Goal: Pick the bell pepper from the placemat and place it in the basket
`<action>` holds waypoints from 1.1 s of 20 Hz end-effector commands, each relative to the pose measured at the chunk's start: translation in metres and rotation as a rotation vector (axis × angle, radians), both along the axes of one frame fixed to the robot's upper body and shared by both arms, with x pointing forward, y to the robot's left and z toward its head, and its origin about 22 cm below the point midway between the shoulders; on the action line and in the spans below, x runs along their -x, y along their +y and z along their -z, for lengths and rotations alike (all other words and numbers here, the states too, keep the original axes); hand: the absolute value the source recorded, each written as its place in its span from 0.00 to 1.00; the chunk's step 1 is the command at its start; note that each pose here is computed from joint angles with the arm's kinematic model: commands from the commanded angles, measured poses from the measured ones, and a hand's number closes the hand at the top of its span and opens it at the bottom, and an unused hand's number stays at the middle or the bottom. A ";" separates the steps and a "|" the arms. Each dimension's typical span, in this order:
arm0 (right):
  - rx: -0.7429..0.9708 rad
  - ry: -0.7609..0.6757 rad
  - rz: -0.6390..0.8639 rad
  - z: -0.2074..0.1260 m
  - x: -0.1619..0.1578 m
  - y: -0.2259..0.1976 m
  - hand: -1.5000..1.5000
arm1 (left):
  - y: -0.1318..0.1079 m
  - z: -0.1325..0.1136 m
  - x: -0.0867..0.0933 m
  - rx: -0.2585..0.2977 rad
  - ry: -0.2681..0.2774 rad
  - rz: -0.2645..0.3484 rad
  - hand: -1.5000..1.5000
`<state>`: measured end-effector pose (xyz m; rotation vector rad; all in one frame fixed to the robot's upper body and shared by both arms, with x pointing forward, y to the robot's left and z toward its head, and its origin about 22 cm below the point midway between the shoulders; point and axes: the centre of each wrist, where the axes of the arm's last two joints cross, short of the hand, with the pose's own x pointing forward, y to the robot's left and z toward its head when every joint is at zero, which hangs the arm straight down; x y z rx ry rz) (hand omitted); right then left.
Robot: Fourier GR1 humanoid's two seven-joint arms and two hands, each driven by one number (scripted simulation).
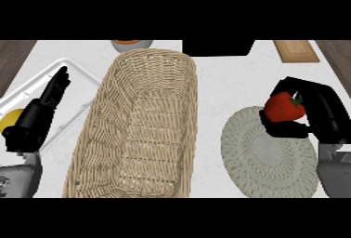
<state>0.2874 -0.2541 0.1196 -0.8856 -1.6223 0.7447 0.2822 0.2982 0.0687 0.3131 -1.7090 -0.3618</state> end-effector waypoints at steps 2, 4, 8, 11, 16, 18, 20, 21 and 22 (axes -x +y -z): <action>-0.168 -0.161 -0.149 -0.075 0.021 0.026 1.00 | 0.001 -0.004 -0.003 0.011 0.003 0.001 0.50; -0.138 -0.178 -0.166 -0.108 0.027 0.023 1.00 | -0.007 -0.007 0.000 -0.011 -0.017 -0.003 0.50; -0.175 -0.159 -0.254 -0.144 0.040 0.065 1.00 | -0.023 -0.014 -0.015 0.005 -0.005 0.023 0.50; -0.214 -0.122 -0.295 -0.176 0.042 0.099 1.00 | -0.012 -0.005 -0.008 -0.012 0.002 0.035 0.50; -0.163 -0.026 -0.315 -0.214 0.036 0.141 1.00 | 0.002 -0.012 -0.006 0.009 -0.002 0.026 0.50; -0.176 0.004 -0.330 -0.221 0.041 0.168 1.00 | 0.003 -0.010 -0.013 0.006 0.003 0.024 0.50; -0.154 0.010 -0.316 -0.219 0.033 0.206 1.00 | -0.005 0.001 -0.012 0.014 -0.001 0.037 0.50; -0.168 0.023 -0.292 -0.226 0.016 0.204 1.00 | -0.017 -0.007 -0.005 0.007 -0.015 0.046 0.50; -0.169 0.054 -0.313 -0.212 0.032 0.220 1.00 | -0.005 -0.017 -0.016 0.005 -0.005 0.028 0.50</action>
